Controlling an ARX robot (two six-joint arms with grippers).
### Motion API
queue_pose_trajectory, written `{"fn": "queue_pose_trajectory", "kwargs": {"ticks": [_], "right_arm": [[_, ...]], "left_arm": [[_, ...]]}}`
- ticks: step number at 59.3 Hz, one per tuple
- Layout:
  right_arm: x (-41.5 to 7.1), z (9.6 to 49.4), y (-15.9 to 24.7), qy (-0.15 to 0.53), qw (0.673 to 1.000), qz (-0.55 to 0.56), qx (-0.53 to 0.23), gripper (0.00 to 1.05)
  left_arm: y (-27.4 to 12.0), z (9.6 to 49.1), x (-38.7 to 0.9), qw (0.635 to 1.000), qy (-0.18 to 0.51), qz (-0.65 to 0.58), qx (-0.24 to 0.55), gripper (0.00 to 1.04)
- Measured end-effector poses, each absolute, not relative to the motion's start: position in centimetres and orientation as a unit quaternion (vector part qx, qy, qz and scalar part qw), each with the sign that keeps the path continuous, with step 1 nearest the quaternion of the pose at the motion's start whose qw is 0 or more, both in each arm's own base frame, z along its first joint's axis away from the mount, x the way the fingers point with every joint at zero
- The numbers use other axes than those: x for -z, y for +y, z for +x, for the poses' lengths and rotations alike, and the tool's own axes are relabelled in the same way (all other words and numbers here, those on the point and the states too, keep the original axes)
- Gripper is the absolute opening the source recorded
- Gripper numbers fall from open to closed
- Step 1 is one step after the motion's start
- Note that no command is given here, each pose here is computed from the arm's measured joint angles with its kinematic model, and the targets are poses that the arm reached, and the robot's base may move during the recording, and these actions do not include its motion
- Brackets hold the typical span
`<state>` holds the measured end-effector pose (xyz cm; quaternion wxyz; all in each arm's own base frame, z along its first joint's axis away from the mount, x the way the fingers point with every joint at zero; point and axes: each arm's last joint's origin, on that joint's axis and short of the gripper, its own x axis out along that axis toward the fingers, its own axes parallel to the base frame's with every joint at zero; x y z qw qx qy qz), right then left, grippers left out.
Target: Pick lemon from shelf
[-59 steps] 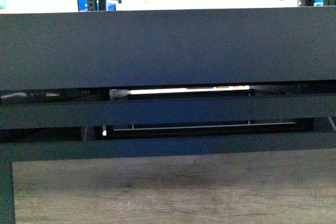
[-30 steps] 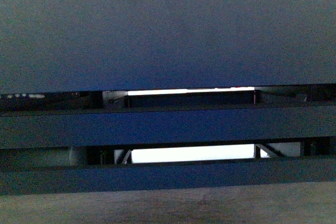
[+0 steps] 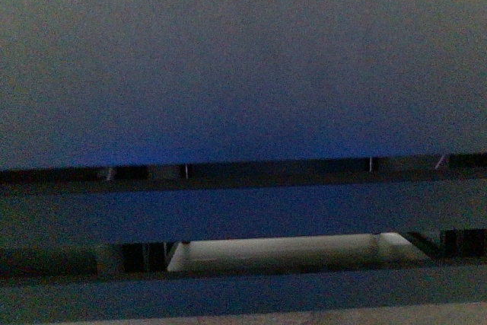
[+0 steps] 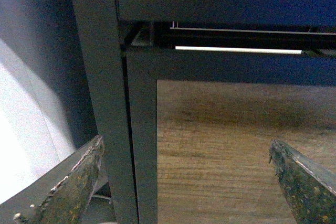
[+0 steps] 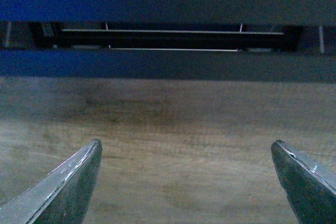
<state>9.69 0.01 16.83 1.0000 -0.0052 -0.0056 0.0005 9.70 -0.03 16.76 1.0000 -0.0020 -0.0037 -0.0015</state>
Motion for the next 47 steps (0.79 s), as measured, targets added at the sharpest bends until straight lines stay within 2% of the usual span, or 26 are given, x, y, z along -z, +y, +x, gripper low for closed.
{"fn": "queue_pose_trajectory", "kwargs": {"ticks": [47], "right_arm": [[-16.83,9.69,0.01,-0.006,1.0,-0.005,-0.001,0.97]], "left_arm": [[-0.03,9.7,-16.76,1.0,-0.004,-0.002,0.001,0.97]]}}
